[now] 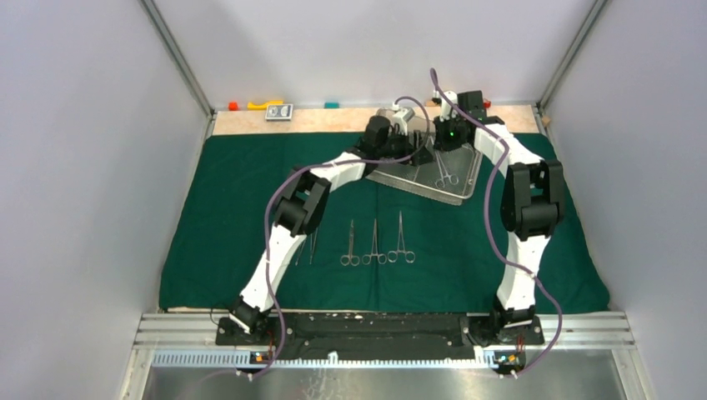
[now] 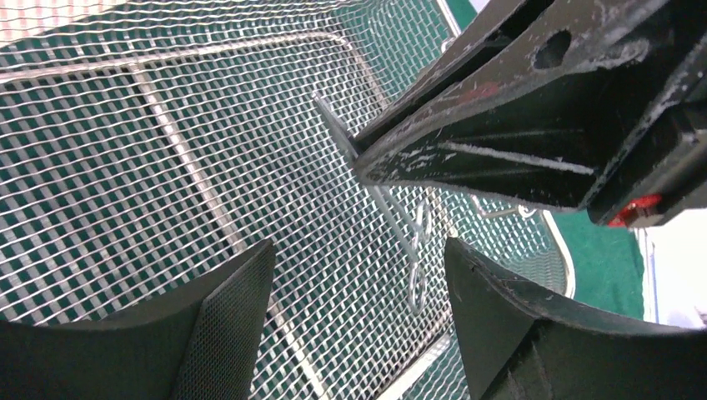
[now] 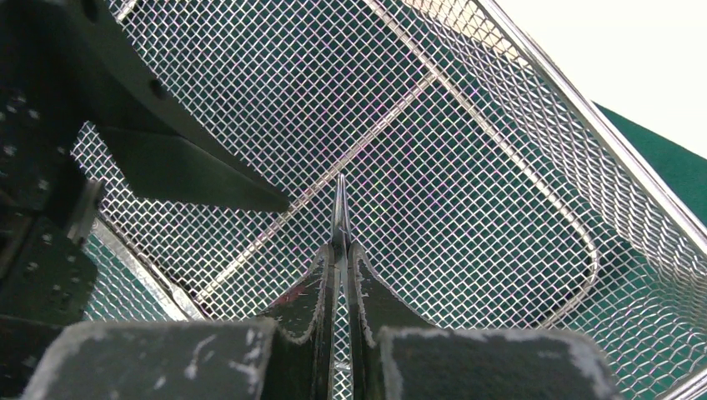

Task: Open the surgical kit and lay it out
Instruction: Pick up the medical item from the container.

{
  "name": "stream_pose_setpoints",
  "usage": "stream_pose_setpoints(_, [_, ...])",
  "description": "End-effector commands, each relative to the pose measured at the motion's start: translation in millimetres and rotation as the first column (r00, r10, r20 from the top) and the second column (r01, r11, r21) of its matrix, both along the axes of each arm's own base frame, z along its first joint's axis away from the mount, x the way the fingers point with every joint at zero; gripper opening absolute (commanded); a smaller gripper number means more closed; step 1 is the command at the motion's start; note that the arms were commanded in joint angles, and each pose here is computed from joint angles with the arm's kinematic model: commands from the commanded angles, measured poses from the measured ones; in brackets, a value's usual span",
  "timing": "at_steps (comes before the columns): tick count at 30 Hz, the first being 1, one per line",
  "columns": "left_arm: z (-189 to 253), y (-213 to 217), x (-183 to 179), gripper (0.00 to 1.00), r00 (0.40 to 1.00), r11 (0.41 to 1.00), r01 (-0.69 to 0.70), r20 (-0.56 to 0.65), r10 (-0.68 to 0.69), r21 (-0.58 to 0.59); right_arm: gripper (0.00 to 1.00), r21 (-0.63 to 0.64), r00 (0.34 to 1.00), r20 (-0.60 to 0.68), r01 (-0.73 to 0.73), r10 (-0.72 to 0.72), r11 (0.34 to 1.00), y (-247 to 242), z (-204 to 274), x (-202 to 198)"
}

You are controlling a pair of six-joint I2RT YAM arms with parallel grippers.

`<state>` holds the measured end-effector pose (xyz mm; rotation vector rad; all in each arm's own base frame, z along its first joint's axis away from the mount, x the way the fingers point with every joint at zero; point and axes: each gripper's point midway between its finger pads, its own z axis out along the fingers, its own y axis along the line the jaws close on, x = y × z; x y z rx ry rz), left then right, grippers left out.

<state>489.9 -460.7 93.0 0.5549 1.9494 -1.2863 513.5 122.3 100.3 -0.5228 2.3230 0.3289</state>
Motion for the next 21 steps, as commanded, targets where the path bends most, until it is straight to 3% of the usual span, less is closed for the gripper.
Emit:
stream_pose_setpoints(1, [30.0, -26.4, 4.9, 0.79, 0.998, 0.991, 0.019, 0.056, -0.012, -0.133, 0.00, 0.027, 0.996, 0.090, 0.019, -0.022, 0.999, 0.9, 35.8, 8.4])
stream_pose_setpoints(12, [13.4, -43.5, 5.1, 0.76, 1.000, 0.981, 0.006, 0.008, -0.004, -0.196, 0.00, 0.026, 0.997, 0.080, 0.022, -0.024, 0.999, 1.0, 32.4, 8.0])
stream_pose_setpoints(21, [6.6, -58.9, -2.5, 0.60, 0.999, 0.964, 0.020, -0.022, -0.026, -0.264, 0.00, 0.021, 0.997, 0.070, 0.022, -0.023, 1.000, 1.2, 29.2, 6.9])
